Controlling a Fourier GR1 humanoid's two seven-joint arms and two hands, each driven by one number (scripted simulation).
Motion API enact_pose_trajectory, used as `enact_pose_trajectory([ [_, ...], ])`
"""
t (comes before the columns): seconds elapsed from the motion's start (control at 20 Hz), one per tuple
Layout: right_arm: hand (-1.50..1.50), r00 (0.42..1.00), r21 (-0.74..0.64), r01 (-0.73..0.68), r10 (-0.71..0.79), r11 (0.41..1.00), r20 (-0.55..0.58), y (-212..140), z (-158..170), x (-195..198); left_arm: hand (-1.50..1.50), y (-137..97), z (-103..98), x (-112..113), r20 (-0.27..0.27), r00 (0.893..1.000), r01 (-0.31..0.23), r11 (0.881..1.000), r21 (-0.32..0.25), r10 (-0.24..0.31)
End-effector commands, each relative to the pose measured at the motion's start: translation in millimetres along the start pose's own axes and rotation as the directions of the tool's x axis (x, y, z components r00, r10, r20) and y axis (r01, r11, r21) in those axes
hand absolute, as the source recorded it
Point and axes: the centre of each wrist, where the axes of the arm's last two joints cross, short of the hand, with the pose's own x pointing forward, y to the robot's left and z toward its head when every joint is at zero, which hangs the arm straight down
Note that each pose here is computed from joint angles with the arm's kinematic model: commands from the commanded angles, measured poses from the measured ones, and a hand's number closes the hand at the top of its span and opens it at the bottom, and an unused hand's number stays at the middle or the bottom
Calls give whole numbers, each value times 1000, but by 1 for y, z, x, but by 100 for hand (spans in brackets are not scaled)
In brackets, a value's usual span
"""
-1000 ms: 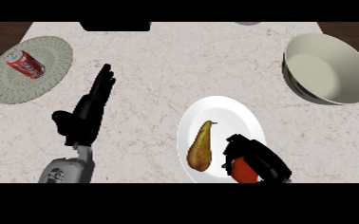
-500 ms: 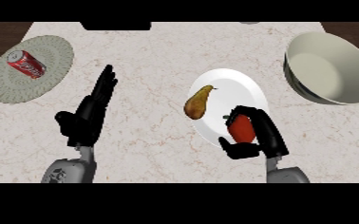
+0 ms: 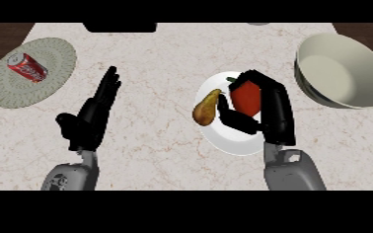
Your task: Pick the bell pepper from the plate and place it in the bowl
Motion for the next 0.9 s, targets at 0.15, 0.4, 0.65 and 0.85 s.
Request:
enact_pose_trajectory([
  [0.15, 150, 988, -159, -151, 153, 976, -1, -45, -29, 72, 0, 0, -8, -4, 14, 1000, 4, 1000, 3, -4],
  [0.4, 150, 973, -188, -231, 220, 955, -77, -62, -46, 116, 0, -3, -2, 0, -11, 1000, -8, 1000, 9, 8],
  [0.65, 150, 968, -231, -240, 213, 943, -134, -86, -86, 124, 0, -9, -9, 6, 26, 1000, 1, 1000, 17, -2],
  [0.85, 150, 952, -254, -287, 246, 924, -180, -88, -91, 113, 0, 1, -5, 1, 0, 1000, 8, 1000, 5, -8],
])
